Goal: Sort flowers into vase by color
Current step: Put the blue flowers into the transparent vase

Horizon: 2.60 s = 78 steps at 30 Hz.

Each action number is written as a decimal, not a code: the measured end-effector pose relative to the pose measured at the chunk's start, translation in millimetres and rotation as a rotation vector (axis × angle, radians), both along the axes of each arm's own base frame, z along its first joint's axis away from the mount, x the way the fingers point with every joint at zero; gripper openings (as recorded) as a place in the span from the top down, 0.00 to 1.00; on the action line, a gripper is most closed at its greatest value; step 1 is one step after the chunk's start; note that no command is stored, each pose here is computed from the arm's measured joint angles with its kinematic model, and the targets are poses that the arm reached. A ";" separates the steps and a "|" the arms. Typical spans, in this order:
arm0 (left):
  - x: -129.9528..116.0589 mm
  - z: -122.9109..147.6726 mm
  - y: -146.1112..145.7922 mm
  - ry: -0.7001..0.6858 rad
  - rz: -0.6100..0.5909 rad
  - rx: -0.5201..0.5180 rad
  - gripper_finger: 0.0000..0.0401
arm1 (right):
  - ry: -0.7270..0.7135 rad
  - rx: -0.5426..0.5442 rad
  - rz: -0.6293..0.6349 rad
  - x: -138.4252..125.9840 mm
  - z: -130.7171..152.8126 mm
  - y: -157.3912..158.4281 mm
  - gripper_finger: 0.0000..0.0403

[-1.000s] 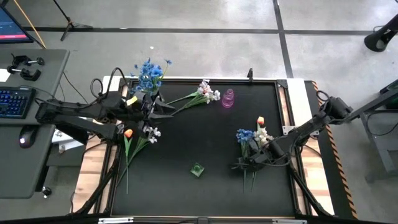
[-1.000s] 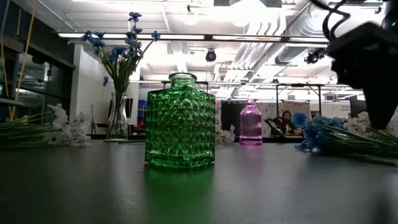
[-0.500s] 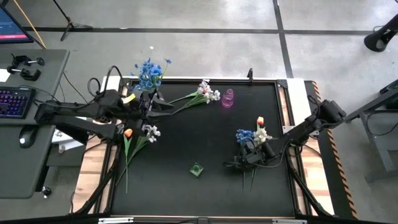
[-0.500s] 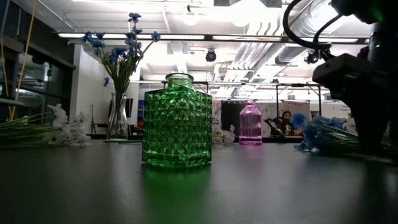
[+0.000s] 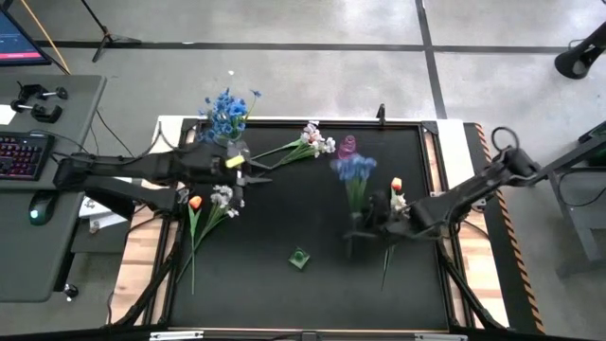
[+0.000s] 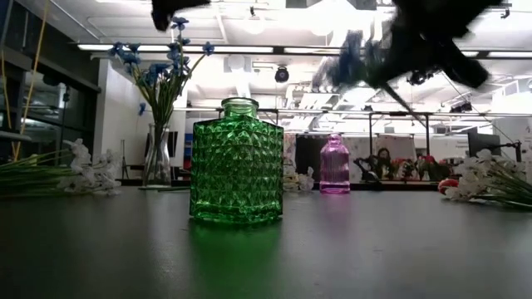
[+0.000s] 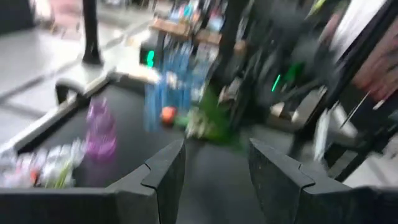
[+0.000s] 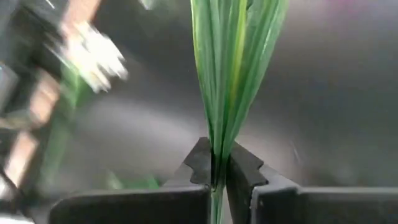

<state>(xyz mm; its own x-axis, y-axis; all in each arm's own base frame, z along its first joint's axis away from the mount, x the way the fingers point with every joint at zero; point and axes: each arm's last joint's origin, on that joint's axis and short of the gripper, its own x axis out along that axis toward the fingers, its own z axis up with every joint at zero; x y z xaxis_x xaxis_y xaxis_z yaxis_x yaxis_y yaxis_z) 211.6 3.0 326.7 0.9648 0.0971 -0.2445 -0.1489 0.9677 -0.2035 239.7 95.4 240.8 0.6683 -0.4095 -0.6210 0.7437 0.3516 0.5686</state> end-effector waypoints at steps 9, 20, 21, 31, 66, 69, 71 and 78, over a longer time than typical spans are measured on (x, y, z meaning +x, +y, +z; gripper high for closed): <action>59.8 -14.7 -14.1 -0.173 -0.223 -0.132 0.60 | -0.304 -0.339 0.225 28.2 77.3 -28.9 0.99; 84.8 -22.3 -15.4 -0.298 -0.265 -0.253 0.60 | -0.593 -0.452 0.395 41.2 109.4 -46.1 1.00; 85.3 -22.6 -14.6 -0.301 -0.240 -0.250 0.60 | -0.598 -0.459 0.404 41.3 110.0 -45.9 1.00; 85.2 -19.1 -13.1 -0.338 -0.194 -0.309 0.60 | -0.604 -0.519 0.405 47.2 109.9 -55.4 1.00; 88.2 -24.2 -11.2 -0.309 -0.181 -0.304 0.87 | -0.701 -0.488 0.477 84.2 84.9 -59.9 1.00; 88.2 -24.2 -8.4 -0.310 -0.174 -0.306 0.97 | -0.699 -0.489 0.473 84.2 84.9 -60.3 0.97; 88.2 -24.6 -6.7 -0.307 -0.168 -0.302 0.97 | -0.703 -0.480 0.469 84.1 85.1 -60.4 0.93; 77.8 -24.9 0.7 -0.207 -0.120 -0.272 0.99 | -0.676 -0.485 0.440 68.0 98.4 -62.9 0.65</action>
